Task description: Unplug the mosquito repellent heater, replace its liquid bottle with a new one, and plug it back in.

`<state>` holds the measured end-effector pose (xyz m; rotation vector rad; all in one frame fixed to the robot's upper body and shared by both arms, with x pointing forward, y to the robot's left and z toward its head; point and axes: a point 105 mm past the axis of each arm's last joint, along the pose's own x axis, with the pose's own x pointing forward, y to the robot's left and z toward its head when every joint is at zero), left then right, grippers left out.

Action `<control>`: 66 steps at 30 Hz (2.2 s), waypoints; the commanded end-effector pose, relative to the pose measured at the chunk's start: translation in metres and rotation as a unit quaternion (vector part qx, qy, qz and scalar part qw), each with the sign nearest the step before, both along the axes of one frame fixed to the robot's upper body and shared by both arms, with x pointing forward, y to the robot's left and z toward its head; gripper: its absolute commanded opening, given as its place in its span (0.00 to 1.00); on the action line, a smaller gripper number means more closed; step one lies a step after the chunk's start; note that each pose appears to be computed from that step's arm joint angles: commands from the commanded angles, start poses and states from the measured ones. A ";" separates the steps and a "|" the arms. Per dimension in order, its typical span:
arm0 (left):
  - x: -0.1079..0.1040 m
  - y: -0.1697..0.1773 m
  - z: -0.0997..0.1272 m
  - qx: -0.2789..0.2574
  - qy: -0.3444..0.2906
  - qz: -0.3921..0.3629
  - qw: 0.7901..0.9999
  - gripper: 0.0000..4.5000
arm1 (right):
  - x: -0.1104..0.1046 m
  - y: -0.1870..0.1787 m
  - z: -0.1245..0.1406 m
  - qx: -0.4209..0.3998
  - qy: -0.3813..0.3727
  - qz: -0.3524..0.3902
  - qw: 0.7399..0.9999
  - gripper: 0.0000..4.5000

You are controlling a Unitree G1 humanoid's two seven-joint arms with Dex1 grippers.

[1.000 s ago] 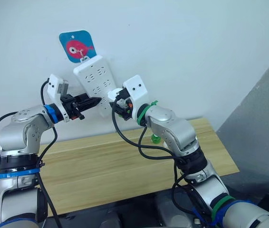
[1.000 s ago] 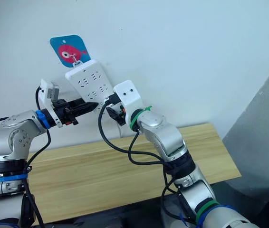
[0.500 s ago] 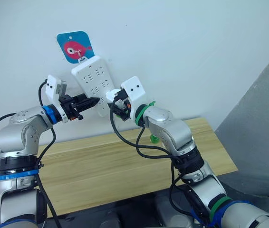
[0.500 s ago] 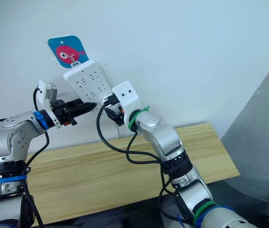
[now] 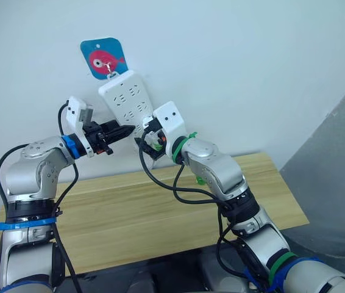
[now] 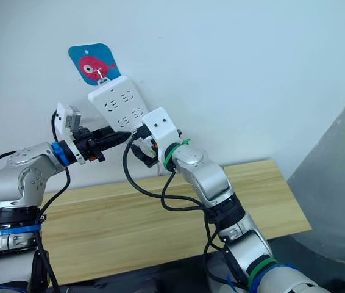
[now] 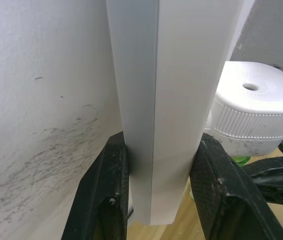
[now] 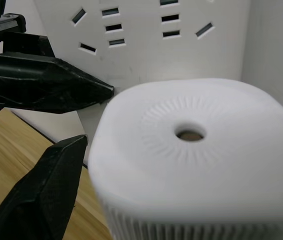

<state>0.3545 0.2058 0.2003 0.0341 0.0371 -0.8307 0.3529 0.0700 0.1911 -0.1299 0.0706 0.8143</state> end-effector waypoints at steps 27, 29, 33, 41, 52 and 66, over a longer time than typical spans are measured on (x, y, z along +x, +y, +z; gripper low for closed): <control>0.005 0.040 -0.005 0.087 -0.047 0.036 0.994 0.99 | -0.061 -0.063 0.024 -0.041 -0.082 0.091 0.992 1.00; 0.001 0.050 -0.008 0.096 -0.041 0.051 0.993 0.99 | -0.079 -0.059 0.024 -0.038 -0.099 0.154 0.982 1.00; -0.008 0.057 -0.009 0.113 -0.051 0.062 0.990 0.99 | -0.089 -0.057 0.025 -0.039 -0.131 0.202 0.970 1.00; -0.053 0.079 -0.002 0.178 -0.075 0.055 0.980 1.00 | -0.082 -0.046 0.015 -0.039 -0.126 0.234 0.963 0.70; -0.119 0.036 -0.007 0.134 -0.074 0.037 0.988 1.00 | -0.058 -0.012 0.004 -0.029 -0.143 0.208 0.967 0.01; -0.143 -0.011 -0.026 0.083 -0.044 0.025 0.995 1.00 | -0.040 -0.019 -0.004 -0.027 -0.138 0.141 0.980 0.01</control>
